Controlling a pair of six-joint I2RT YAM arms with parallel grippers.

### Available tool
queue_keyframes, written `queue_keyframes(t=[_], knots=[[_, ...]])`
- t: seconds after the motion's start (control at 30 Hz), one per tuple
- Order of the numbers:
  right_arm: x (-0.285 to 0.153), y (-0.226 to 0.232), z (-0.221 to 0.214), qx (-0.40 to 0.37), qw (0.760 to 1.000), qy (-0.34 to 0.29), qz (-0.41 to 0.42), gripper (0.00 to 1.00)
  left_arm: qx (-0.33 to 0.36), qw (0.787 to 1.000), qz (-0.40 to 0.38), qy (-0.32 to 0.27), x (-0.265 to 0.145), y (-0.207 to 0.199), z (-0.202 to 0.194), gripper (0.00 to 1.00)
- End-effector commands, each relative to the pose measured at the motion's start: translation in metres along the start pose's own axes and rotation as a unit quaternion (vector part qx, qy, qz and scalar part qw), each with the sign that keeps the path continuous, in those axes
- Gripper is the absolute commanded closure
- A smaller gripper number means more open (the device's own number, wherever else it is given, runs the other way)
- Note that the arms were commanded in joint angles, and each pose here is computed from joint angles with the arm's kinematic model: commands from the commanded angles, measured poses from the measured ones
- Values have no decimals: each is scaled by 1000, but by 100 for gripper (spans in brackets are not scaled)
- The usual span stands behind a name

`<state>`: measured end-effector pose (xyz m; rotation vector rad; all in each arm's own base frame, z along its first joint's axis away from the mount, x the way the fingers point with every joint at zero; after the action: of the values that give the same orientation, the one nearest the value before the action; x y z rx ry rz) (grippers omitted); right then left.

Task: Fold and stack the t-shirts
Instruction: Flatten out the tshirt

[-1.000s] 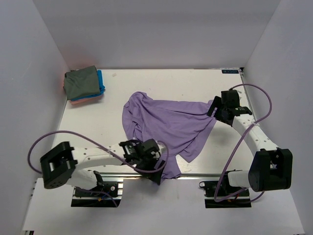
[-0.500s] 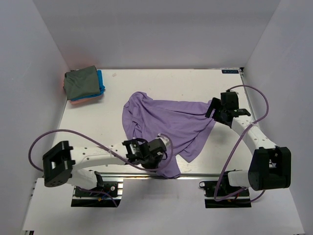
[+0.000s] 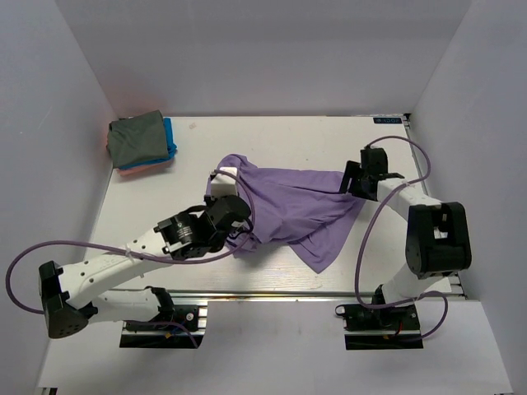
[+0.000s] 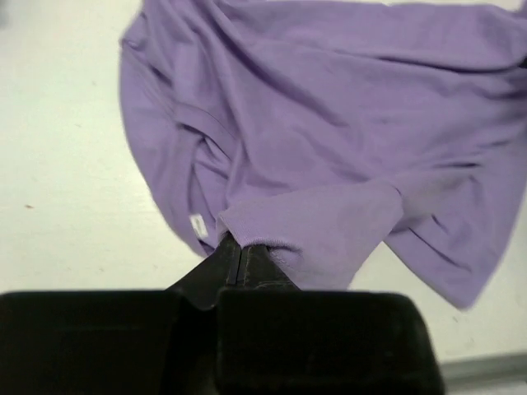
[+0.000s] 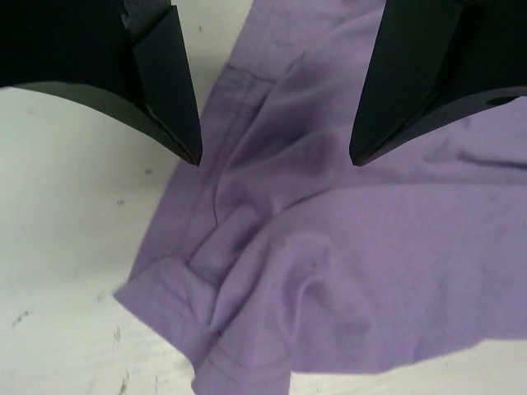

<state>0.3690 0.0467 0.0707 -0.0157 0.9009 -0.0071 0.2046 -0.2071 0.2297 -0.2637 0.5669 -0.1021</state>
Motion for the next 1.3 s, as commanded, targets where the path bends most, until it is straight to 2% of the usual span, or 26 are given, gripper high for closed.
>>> queue_keyframes(t=[0.0,0.1,0.23,0.33,0.37,0.4,0.47,0.5,0.6,0.73,0.8,0.93,1.07,1.1,1.27], knots=[[6,5,41,-6,998,-66,12,22,4,998,32,-50,9,6,27,100],[13,6,41,1,998,-68,10,26,7,997,60,-42,27,9,27,100],[28,3,36,5,999,-51,-5,28,-5,997,56,-50,39,9,37,100],[38,3,34,4,999,-34,-8,37,-12,997,53,-61,44,14,48,100],[40,4,36,4,999,-33,-7,42,-10,997,53,-58,45,15,48,100],[42,5,33,7,1000,-24,-5,53,-11,997,55,-60,48,18,52,100],[42,6,36,11,1000,-28,-3,65,-15,996,64,-61,53,20,57,100],[39,7,38,15,999,-33,-1,68,-12,996,65,-59,54,21,57,100],[32,9,47,22,998,-63,9,99,-17,995,77,-60,61,30,62,100],[21,10,60,26,996,-86,16,100,-20,993,86,-74,62,36,78,100],[9,9,74,30,994,-100,12,100,-21,990,102,-97,57,44,93,100],[-23,-7,100,53,991,-120,-28,100,-40,978,115,-172,37,49,147,100],[-63,-15,123,51,989,-137,-35,100,-34,965,112,-236,17,49,202,100],[-83,-16,135,52,985,-159,-32,100,-29,962,114,-247,14,47,216,100],[-147,-26,167,45,973,-222,-39,100,-25,947,138,-290,-5,52,253,100]])
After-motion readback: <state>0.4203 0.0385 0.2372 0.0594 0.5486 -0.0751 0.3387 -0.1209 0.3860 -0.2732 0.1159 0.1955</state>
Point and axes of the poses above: each gripper's point midway between its finger pads, its own x axis out along the fingers, its own y axis along the line the jaws close on, z = x × y, the point moved 2 cm from there along -x, back along the fingers, and after that the axes turned 12 degrees about -x, right-handed, at the moved point
